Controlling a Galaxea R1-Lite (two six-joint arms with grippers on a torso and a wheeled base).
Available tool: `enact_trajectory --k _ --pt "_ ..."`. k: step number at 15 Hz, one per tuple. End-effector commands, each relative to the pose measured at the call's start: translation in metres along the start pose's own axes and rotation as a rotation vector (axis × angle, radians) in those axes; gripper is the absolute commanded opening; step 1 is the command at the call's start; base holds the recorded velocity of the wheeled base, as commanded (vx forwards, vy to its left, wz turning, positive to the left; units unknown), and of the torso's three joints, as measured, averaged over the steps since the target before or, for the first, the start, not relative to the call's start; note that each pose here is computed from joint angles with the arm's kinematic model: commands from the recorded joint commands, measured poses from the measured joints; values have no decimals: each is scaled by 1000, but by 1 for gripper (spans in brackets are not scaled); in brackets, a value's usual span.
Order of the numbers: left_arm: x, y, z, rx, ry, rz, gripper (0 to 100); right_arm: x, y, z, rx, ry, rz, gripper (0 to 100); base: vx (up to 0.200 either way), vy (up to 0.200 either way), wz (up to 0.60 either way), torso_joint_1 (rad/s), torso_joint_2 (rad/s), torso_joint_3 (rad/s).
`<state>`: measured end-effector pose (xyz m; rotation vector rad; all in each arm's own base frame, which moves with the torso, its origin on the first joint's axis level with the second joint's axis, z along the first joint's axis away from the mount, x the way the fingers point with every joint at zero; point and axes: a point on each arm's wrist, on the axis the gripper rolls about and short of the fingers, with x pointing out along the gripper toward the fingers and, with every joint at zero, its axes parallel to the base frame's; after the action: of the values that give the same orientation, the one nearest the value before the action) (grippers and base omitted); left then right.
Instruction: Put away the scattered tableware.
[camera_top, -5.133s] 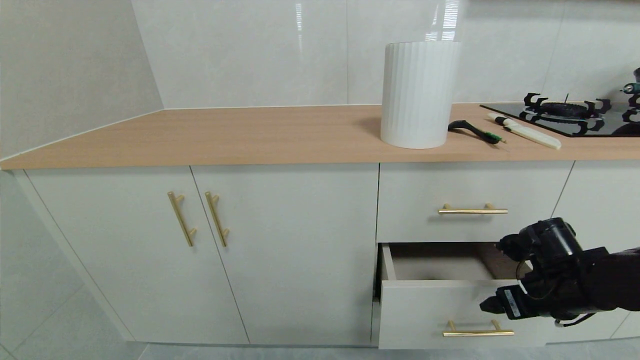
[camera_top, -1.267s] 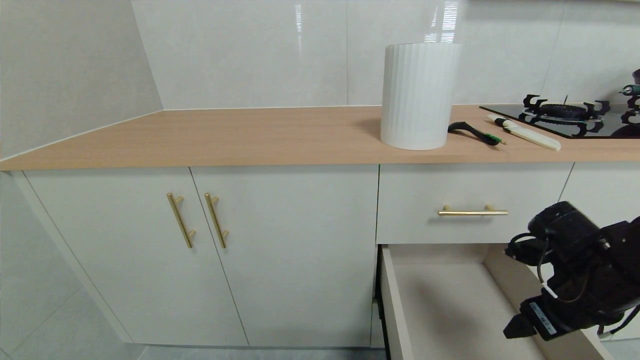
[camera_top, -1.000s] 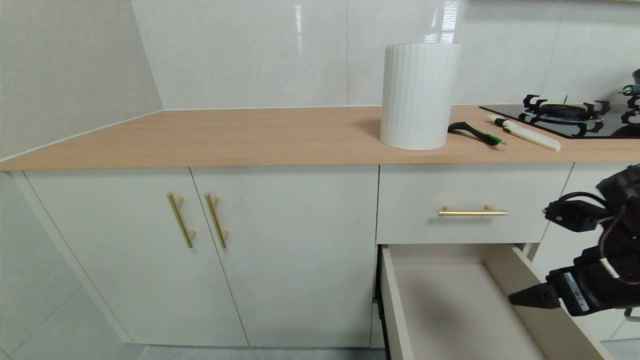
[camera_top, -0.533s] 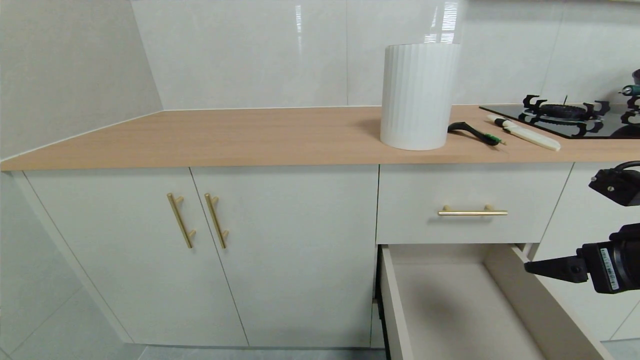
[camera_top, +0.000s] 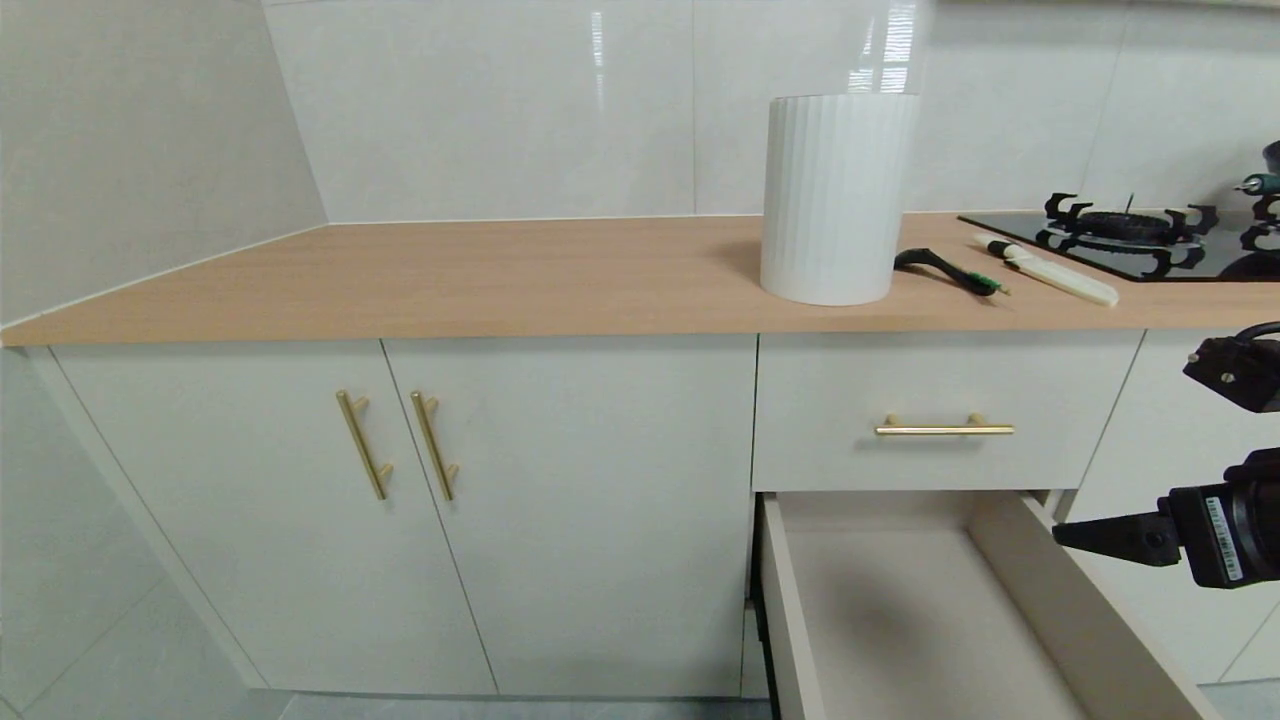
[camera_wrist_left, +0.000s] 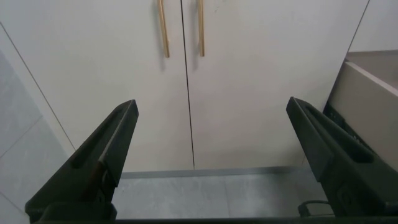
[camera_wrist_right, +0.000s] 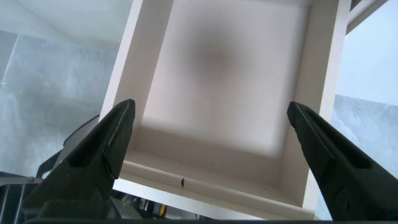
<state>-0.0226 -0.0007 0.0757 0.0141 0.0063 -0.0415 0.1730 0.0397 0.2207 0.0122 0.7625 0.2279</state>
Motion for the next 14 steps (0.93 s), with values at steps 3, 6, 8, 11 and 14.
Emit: enact_trajectory --k 3,6,8,11,14 --pt "0 0 0 -1 3 2 100 2 0 0 0 6 0 100 0 0 0 41 -216 -255" --pt "0 0 0 0 1 0 100 2 0 0 0 6 0 100 0 0 0 177 -520 -295" --pt "0 0 0 0 1 0 100 2 0 0 0 7 0 100 0 0 0 171 -481 -295" --pt "0 0 0 0 1 0 100 2 0 0 0 7 -2 100 0 0 0 186 -466 -289" --pt "0 0 0 0 1 0 100 2 0 0 1 9 -2 100 0 0 0 191 -466 -279"
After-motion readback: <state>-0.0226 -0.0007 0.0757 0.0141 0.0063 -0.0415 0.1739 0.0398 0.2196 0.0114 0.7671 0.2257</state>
